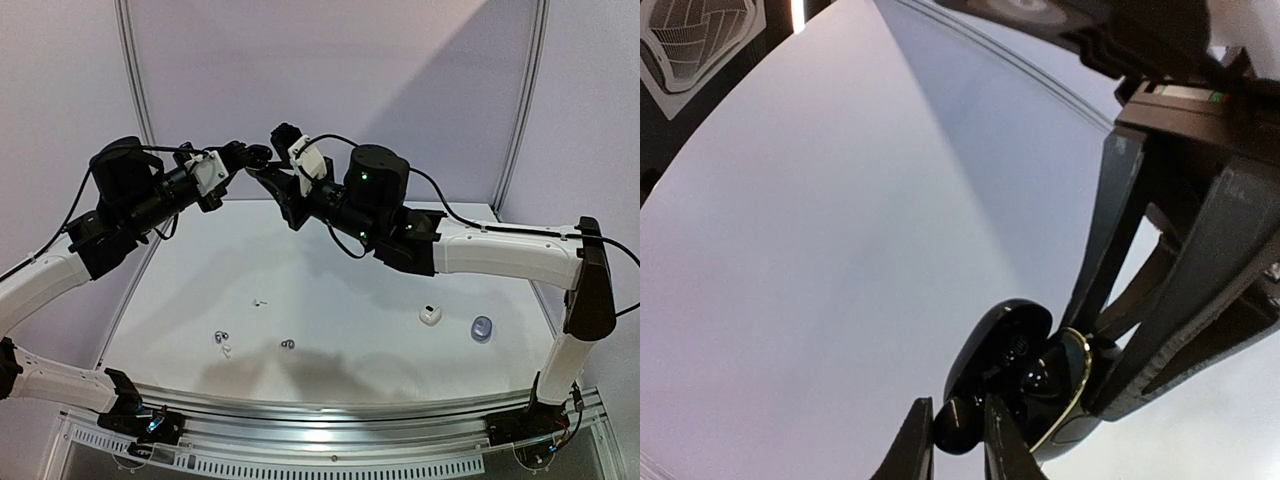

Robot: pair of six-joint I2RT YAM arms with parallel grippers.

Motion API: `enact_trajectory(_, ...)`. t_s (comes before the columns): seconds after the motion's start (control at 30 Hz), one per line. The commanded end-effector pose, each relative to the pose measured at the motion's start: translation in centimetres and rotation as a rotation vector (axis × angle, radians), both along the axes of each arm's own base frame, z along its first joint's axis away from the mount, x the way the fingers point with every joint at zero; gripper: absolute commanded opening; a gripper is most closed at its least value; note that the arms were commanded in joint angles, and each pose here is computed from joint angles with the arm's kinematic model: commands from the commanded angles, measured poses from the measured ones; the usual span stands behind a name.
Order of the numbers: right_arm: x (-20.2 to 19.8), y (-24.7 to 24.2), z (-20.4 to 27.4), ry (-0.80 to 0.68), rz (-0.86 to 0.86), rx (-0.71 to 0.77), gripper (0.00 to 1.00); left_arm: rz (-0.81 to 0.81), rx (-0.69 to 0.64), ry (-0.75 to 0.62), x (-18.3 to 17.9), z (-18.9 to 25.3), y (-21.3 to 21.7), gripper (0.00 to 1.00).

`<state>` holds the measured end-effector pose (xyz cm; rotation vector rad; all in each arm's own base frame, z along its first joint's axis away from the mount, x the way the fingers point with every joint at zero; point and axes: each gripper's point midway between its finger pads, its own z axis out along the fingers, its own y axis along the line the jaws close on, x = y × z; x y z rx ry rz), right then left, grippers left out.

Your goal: Insert the wireless bluetooth earbuds into the charging case

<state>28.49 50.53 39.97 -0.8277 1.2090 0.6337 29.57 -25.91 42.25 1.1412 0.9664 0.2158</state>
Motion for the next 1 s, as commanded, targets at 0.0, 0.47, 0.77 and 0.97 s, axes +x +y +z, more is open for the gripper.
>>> enact_trajectory(0.0, -0.3, -0.1, 3.2, -0.027, 0.006, 0.106, 0.00, -0.026, 0.000, 0.102, -0.2, -2.1, -0.6, 0.00)
enact_trajectory(0.47, -0.6, 0.2, 3.5, -0.005, 0.046, 0.150, 0.00, 0.012, -0.047, -0.007, 0.3, -0.5, -0.2, 0.00)
enact_trajectory(0.77, -0.9, 0.2, 3.2, 0.003, 0.090, 0.159, 0.00, -0.020, -0.108, -0.053, -0.7, 1.3, 0.0, 0.00)
enact_trajectory(0.97, -0.9, -0.8, 3.1, 0.003, 0.112, 0.166, 0.00, -0.044, -0.162, -0.043, -1.9, 2.7, 0.7, 0.00)
